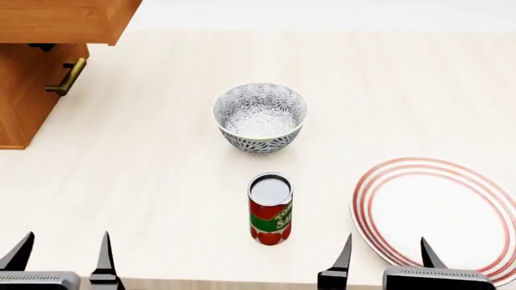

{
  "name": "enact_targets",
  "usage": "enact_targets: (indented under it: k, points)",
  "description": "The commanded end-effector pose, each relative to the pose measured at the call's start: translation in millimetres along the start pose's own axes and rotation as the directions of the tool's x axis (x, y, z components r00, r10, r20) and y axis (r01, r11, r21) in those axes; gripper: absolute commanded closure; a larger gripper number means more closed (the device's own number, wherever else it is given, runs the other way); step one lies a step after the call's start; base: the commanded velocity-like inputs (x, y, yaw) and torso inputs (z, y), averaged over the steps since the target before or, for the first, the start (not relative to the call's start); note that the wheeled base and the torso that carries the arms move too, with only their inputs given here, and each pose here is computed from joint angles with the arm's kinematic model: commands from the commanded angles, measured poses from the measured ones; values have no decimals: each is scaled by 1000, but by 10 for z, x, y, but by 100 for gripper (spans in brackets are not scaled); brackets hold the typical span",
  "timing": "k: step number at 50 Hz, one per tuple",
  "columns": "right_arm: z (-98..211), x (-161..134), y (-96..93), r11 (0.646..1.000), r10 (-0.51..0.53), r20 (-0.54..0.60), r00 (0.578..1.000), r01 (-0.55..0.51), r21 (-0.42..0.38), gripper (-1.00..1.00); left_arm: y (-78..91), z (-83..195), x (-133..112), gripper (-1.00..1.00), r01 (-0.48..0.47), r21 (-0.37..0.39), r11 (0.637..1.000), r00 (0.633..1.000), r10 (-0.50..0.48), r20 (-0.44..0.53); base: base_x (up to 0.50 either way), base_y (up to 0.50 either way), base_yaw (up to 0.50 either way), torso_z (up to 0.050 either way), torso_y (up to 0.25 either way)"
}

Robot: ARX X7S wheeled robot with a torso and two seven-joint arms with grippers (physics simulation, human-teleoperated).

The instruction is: Put the bowl on the plate.

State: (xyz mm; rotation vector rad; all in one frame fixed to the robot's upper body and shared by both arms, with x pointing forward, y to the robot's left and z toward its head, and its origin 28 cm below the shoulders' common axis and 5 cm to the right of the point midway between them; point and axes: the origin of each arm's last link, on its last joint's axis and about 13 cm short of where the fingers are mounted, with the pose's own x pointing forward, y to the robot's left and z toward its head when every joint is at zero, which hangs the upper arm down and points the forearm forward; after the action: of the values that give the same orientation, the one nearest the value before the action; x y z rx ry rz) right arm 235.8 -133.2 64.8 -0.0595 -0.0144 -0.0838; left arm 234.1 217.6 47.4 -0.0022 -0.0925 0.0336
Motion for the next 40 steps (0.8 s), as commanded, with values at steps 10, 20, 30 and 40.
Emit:
enact_targets:
  k: [10, 20, 30, 40]
  points:
    - [206, -4, -123, 1000, -23, 55, 998, 23, -8, -100, -22, 82, 40, -100, 22, 25, 999, 1000, -22, 22, 0, 0, 0, 0, 0]
    - [282, -45, -137, 1000, -6, 88, 996, 8, -27, -100, -24, 80, 32, -100, 26, 29, 999, 999, -27, 24, 45, 0, 0, 0, 0]
    - [294, -39, -147, 999, -9, 86, 996, 12, -33, -100, -19, 93, 27, -100, 25, 28, 999, 999, -26, 28, 160, 0, 0, 0, 0]
    - [287, -55, -162, 999, -15, 82, 997, 18, -31, -100, -24, 107, 29, -100, 27, 29, 999, 999, -28, 31, 161, 0, 0, 0, 0]
